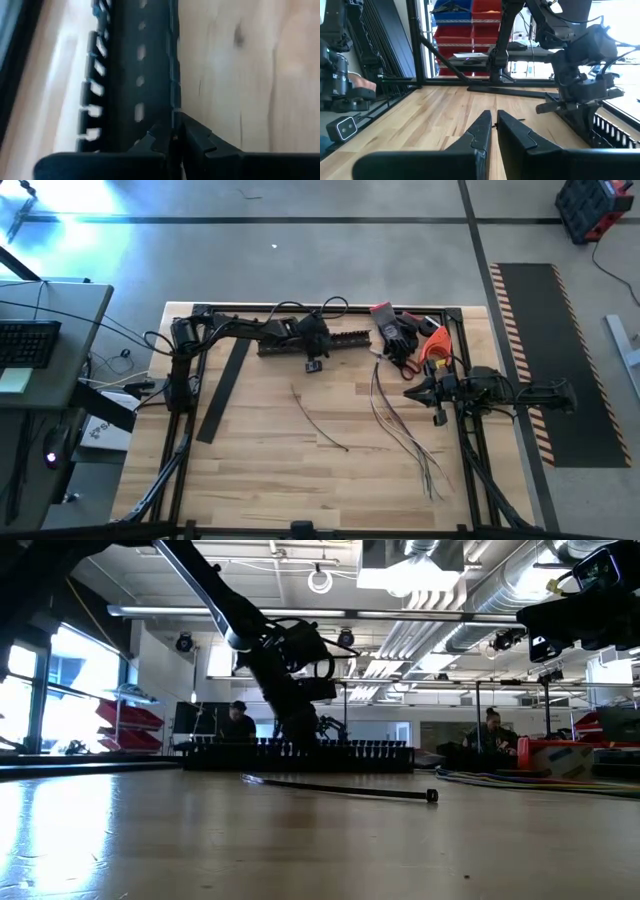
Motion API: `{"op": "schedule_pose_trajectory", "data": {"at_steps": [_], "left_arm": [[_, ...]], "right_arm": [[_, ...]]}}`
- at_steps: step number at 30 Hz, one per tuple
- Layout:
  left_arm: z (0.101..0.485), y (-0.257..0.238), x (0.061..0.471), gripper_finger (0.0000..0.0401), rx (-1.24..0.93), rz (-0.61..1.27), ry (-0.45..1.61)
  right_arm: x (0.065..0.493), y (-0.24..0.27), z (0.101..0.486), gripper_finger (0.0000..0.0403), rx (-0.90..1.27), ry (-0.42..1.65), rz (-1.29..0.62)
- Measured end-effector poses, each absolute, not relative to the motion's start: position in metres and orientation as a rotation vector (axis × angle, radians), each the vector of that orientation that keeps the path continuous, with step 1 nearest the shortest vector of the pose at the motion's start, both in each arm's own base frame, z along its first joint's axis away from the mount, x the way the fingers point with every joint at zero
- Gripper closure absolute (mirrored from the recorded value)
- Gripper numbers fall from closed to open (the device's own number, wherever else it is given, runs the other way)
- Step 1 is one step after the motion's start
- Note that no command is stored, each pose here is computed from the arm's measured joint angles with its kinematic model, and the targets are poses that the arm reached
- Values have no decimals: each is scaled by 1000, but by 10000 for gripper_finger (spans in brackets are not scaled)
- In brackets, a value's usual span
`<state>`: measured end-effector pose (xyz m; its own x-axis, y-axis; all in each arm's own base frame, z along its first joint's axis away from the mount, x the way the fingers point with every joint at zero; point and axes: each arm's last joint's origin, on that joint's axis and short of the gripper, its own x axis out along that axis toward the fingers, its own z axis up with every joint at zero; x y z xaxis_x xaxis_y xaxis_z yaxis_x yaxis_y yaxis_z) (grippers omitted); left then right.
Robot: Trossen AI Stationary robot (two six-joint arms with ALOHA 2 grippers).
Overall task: Ziptie cables
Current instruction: Move the black cable duct to the top center of the table, then wrap the cables together using a black zip tie
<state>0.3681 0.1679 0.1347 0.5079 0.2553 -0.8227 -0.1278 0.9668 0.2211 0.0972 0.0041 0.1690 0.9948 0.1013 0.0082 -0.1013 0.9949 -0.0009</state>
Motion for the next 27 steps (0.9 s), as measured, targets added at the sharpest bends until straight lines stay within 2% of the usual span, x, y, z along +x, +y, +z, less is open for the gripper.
{"op": "schedule_pose_trajectory", "data": {"at_steps": [3,9,13,20,22,27], "left_arm": [[141,168,367,357,140,256,1002],[163,169,361,274,155,317,981],[192,166,354,236,166,333,931],[246,121,336,230,83,137,766],[249,96,328,232,89,94,706],[226,21,308,240,81,24,483]], "right_arm": [[97,4,169,387,-1,-8,102],[97,4,169,387,0,-9,102],[97,4,169,387,-1,-8,101],[97,4,169,387,-1,-8,102],[97,4,169,387,-1,-8,101],[97,4,169,387,-1,-8,101]]}}
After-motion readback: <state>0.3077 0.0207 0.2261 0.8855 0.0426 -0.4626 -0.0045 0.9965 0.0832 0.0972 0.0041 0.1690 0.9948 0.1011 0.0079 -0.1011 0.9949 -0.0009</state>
